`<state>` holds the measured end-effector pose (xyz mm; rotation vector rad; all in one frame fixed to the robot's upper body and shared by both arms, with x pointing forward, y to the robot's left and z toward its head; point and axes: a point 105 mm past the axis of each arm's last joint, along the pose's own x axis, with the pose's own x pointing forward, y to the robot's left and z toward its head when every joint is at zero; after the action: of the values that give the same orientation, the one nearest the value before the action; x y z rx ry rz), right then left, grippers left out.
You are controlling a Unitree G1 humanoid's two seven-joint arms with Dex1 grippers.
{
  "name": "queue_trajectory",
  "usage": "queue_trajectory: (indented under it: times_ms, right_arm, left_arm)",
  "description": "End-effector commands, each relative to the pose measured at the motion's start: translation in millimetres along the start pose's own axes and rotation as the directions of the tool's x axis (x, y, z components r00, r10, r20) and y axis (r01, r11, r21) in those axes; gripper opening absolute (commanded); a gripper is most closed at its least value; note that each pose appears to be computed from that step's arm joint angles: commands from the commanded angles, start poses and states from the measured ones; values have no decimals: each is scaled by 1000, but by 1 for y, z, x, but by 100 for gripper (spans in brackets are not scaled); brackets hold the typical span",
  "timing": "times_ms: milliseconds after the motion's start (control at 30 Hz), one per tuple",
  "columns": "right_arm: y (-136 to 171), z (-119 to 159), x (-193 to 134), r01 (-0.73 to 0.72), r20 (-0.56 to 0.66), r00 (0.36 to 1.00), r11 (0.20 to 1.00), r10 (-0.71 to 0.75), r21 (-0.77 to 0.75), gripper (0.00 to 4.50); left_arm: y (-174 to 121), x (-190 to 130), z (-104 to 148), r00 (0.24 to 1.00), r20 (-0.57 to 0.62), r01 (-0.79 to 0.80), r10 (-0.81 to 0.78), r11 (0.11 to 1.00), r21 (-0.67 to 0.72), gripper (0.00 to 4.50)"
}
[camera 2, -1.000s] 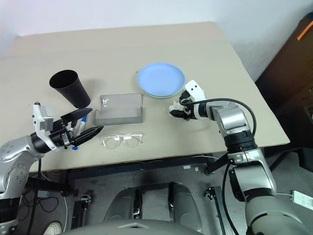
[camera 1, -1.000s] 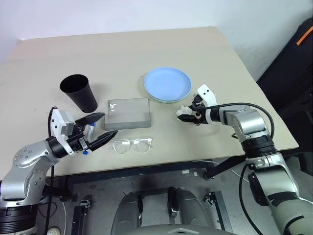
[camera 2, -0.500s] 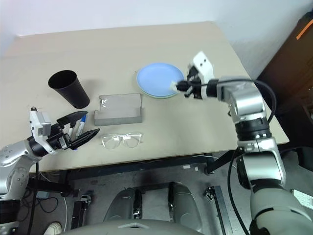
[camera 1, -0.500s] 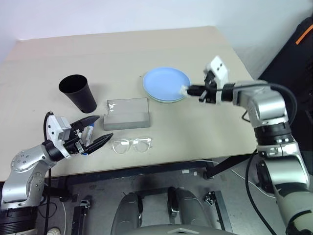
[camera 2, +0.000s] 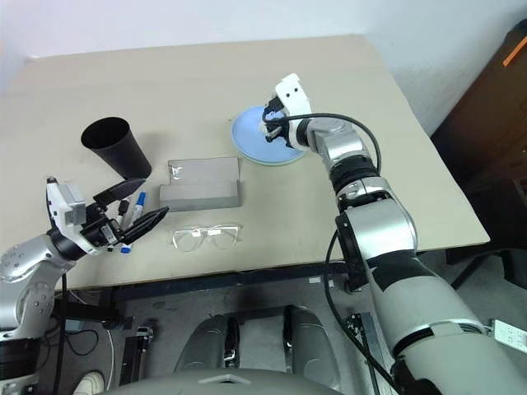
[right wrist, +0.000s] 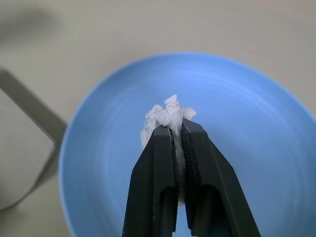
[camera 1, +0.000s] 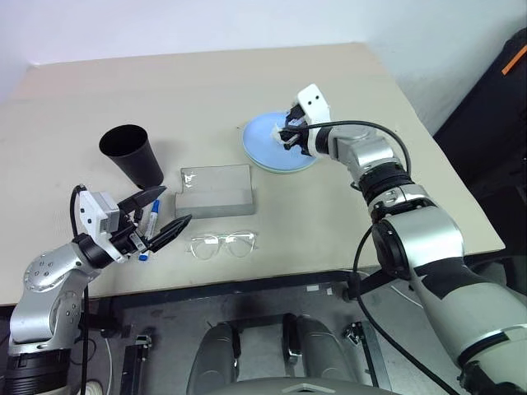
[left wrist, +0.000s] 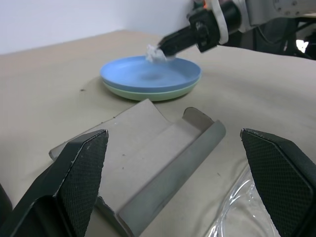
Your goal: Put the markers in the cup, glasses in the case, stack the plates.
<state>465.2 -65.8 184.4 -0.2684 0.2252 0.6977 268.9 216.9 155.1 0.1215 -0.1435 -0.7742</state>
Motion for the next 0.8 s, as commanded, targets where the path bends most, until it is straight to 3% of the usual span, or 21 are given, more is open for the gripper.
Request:
queue_trajectory:
  times_ms: [33, 367, 500, 667, 800]
  right_arm:
    - [2, 28, 0, 0, 69, 998, 999, 3, -38, 88]
    - [-6, 46, -10, -20, 125, 992, 999, 25, -45, 440]
    - [-8, 57, -17, -48, 152, 987, 997, 57, -62, 449]
    - [24, 76, -33, -299, 203, 924, 943, 324, -145, 449]
    - [53, 77, -47, -422, 199, 868, 887, 455, -188, 449]
  left_arm:
    - [1, -3, 12, 1000, 17, -12, 12, 999, 40, 450]
    - [-3, -1, 15, 1000, 8, -6, 5, 999, 47, 450]
    - [-6, 3, 14, 1000, 3, 3, -3, 999, 41, 450]
    - [-4, 3, 17, 1000, -4, 14, -14, 999, 40, 450]
    - [-1, -9, 20, 998, -43, 36, -35, 999, 32, 450]
